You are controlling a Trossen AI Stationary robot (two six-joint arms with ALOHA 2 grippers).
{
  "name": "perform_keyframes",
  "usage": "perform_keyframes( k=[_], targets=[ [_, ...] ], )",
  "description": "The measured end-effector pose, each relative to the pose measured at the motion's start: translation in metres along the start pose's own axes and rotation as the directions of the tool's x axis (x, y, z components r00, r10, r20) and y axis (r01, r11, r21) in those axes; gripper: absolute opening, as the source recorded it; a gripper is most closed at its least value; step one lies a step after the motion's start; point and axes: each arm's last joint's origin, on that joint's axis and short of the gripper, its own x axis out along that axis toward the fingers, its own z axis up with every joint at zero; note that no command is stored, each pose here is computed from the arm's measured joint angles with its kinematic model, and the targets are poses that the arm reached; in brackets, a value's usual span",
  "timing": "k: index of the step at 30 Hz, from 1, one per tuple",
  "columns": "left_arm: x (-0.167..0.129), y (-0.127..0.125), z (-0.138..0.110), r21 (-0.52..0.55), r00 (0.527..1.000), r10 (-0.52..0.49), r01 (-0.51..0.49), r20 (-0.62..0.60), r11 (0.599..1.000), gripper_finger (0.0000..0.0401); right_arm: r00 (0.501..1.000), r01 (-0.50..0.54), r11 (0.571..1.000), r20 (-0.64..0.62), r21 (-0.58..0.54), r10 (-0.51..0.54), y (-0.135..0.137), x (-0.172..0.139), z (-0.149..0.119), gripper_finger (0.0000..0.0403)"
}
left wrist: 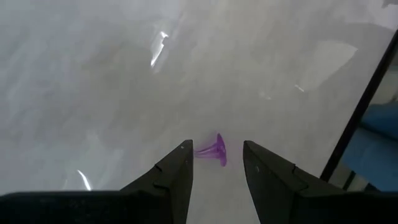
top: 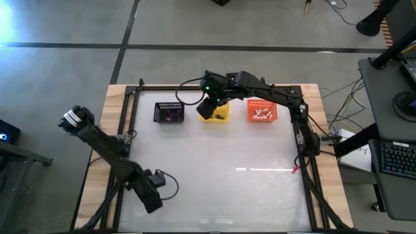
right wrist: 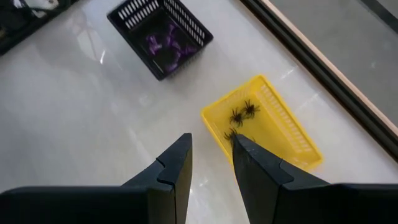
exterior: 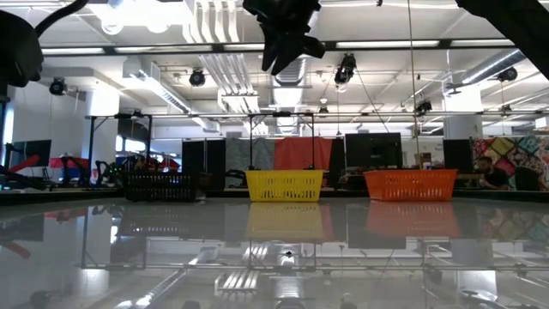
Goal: Sort Halloween decoration
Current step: Put the violet hat toy into the black bin
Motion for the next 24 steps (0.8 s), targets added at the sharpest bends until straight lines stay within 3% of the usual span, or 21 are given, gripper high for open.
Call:
perform_keyframes(
  k=[7, 12, 18, 24],
  targets=[
    [0.012, -0.008, -0.002, 0.013, 0.999, 0.038, -0.037, -0.026, 0.999, 0.0123, 0.999, 0.012, 1.000, -0.029, -0.006, -0.012, 0.000, 0.000, -0.003, 0.0107],
    [0.022, -0.008, -0.003, 0.013, 0.996, 0.061, -0.060, -0.067, 0.998, 0.0123, 0.997, -0.039, 0.999, -0.062, -0.011, 0.038, 0.003, -0.001, -0.006, 0.0107],
    [0.028, -0.013, -0.003, 0.013, 0.997, 0.018, -0.018, -0.078, 1.000, 0.0123, 0.997, -0.046, 0.999, -0.065, -0.015, 0.045, 0.006, -0.001, -0.007, 0.0107],
    [0.036, -0.011, -0.003, 0.012, 0.994, 0.057, -0.056, -0.091, 0.998, 0.0123, 0.997, -0.045, 0.999, -0.066, -0.015, 0.044, 0.006, -0.001, -0.007, 0.0107]
  ],
)
